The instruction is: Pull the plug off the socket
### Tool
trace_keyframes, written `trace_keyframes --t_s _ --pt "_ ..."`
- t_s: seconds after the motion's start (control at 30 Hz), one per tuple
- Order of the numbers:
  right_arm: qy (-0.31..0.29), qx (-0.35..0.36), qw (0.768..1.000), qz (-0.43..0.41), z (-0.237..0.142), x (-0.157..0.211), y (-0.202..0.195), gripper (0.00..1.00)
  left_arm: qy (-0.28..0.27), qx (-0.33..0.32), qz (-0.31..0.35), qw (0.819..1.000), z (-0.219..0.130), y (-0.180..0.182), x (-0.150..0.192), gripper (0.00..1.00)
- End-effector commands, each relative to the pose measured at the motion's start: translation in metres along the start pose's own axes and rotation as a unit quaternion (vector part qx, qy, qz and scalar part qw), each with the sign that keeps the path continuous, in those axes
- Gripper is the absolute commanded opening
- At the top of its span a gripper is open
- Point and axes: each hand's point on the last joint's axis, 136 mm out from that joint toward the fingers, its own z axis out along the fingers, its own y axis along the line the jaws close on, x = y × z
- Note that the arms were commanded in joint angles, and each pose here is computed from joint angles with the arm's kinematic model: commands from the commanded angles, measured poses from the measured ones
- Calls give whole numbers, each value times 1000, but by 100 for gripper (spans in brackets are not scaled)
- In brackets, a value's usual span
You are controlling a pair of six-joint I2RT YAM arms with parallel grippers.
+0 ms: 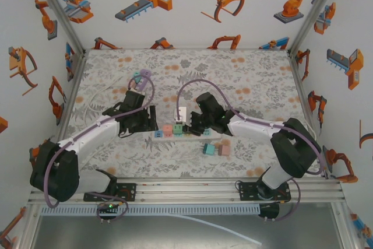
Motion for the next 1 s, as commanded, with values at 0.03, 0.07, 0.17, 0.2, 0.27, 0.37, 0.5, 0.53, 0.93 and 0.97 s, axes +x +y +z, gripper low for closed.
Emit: trace_keyframes --t_s 0.03,0.07,0.17,0.2,0.27,0.37,0.5,0.53,0.93,0.97 --pt "-1 -7 1000 -3 2 -3 -4 36 14 16 -4 1000 10 -3 6 66" --pt "0 -7 1000 -3 3 -3 -4 35 21 16 -2 1000 13 -3 8 65" --pt "1 -8 1000 -3 4 -3 -5 32 33 11 -1 999 18 -1 14 64" --pt "2 -7 1000 -3 4 -2 -5 32 36 9 0 999 19 0 15 63" --pt "3 -6 1000 -3 4 -2 -6 31 42 4 1 999 22 2 18 63" --pt "3 -4 1000 -3 4 -3 -7 30 46 -1 6 999 25 4 22 62" --pt "-1 -2 1000 -5 2 -7 -8 28 58 -13 14 998 29 8 28 62" --pt "-3 -5 1000 -5 1 -8 -7 28 61 -18 19 998 30 9 30 61" --pt "-26 1 1000 -5 -9 -31 -15 19 87 -74 44 993 36 24 48 60" --pt "-27 3 1000 -6 -10 -32 -15 18 86 -75 45 992 36 24 48 60"
